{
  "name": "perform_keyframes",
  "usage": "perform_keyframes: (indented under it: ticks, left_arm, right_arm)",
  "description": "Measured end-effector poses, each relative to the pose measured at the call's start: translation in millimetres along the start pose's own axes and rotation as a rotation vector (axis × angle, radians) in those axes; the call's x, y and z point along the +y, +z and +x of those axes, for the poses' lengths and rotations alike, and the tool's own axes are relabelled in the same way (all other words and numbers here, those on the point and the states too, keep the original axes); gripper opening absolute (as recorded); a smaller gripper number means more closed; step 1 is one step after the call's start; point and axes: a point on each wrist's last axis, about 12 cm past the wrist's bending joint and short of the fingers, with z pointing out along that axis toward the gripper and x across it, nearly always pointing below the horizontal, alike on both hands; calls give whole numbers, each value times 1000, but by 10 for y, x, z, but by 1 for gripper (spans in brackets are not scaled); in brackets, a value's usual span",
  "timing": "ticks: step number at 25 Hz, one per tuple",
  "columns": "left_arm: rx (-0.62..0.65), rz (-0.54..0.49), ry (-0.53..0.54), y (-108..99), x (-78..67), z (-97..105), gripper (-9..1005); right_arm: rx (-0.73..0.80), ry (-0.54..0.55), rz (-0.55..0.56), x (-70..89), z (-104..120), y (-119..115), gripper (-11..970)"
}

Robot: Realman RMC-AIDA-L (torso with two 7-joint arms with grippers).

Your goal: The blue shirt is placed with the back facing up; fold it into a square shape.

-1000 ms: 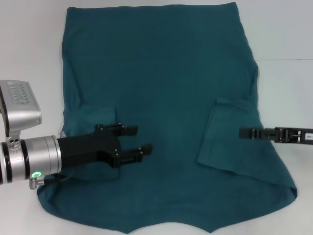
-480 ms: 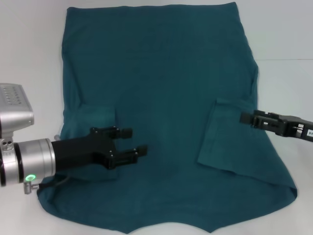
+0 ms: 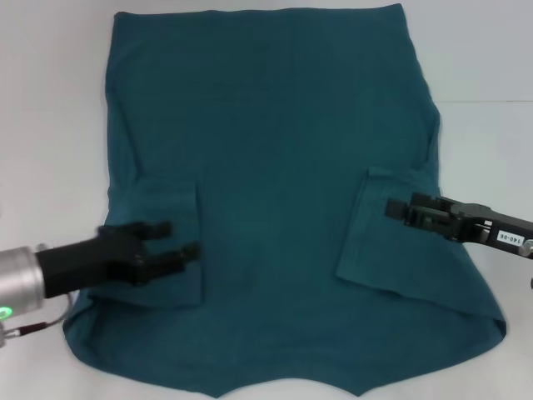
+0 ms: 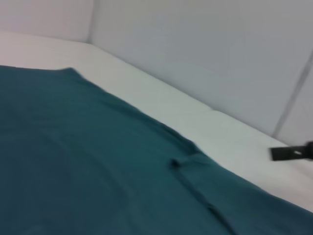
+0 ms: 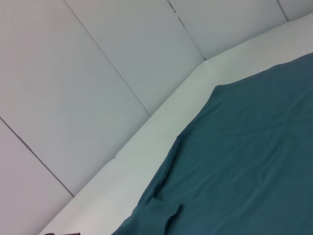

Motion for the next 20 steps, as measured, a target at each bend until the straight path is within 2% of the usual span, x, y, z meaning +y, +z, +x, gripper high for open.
perform_keyframes:
  ticks: [8,20]
  left_arm:
    - [-54,-149,-108,-418,154,132,716]
    - [12,-251,-247,-856,153,359,715]
  right_arm:
    - [6,-5,-25,38,-42,73,915]
    - [9,-18,-35,49,-138,118,916]
